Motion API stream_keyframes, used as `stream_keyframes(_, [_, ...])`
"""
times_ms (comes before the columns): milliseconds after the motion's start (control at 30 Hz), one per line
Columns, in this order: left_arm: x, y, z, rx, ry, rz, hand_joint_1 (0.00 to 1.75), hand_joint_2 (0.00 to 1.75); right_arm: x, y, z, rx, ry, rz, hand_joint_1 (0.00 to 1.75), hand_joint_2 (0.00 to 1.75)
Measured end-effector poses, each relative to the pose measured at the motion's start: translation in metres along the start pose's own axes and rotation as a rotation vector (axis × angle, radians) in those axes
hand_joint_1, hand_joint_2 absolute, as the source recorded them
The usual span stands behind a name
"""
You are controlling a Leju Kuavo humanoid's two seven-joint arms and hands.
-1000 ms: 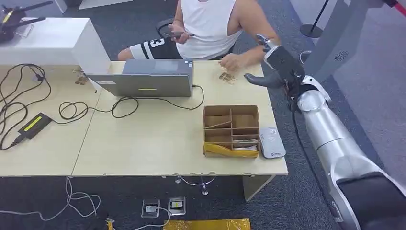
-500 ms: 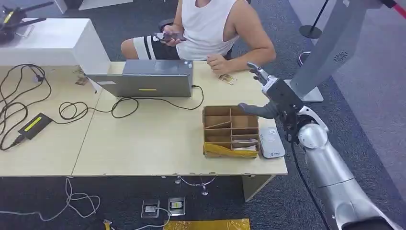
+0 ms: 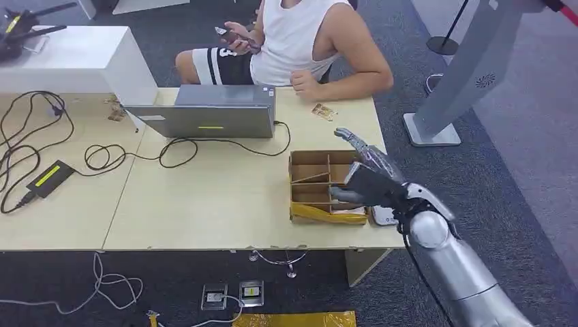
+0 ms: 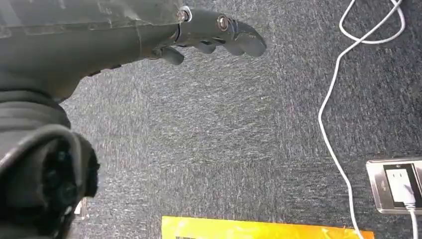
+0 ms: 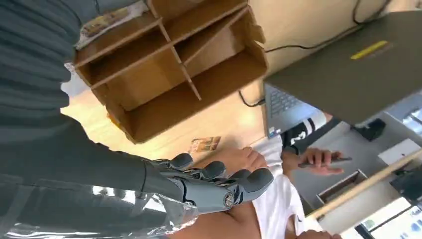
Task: Pass the card to the sensor for recognition and then transmit it.
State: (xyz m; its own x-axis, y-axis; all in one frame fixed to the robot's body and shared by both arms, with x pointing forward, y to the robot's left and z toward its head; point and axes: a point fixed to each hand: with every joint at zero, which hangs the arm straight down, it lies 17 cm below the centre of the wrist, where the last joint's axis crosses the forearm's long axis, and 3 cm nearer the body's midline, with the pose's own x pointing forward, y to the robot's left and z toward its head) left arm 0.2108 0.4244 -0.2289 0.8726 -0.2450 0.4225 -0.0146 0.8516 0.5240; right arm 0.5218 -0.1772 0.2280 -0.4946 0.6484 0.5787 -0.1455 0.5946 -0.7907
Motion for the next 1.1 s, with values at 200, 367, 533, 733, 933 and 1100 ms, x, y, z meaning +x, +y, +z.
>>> stream_keyframes(200, [-0.001, 0.000, 0.000, 0.000, 0.004, 0.003, 0.00, 0.00, -0.005, 0.029, 0.010, 0.042, 0.005, 0.127, 0.00, 1.75])
stream_keyframes(367, [-0.001, -0.001, 0.000, -0.003, 0.006, 0.003, 0.00, 0.00, -0.013, 0.040, 0.015, 0.063, 0.012, 0.259, 0.00, 1.75])
stream_keyframes(533, [-0.002, -0.002, 0.000, -0.006, 0.013, 0.005, 0.00, 0.00, -0.028, 0.046, 0.022, 0.079, 0.043, 0.355, 0.00, 1.75])
stream_keyframes(733, [-0.002, -0.003, 0.001, -0.011, 0.014, 0.006, 0.00, 0.00, -0.039, 0.046, 0.026, 0.081, 0.064, 0.417, 0.00, 1.75])
stream_keyframes(933, [-0.002, -0.003, 0.000, -0.011, 0.014, 0.006, 0.00, 0.00, -0.047, 0.040, 0.029, 0.059, 0.076, 0.468, 0.00, 1.75])
stream_keyframes(1100, [-0.002, -0.003, 0.000, -0.010, 0.014, 0.006, 0.00, 0.00, -0.053, 0.027, 0.029, 0.018, 0.083, 0.520, 0.00, 1.75])
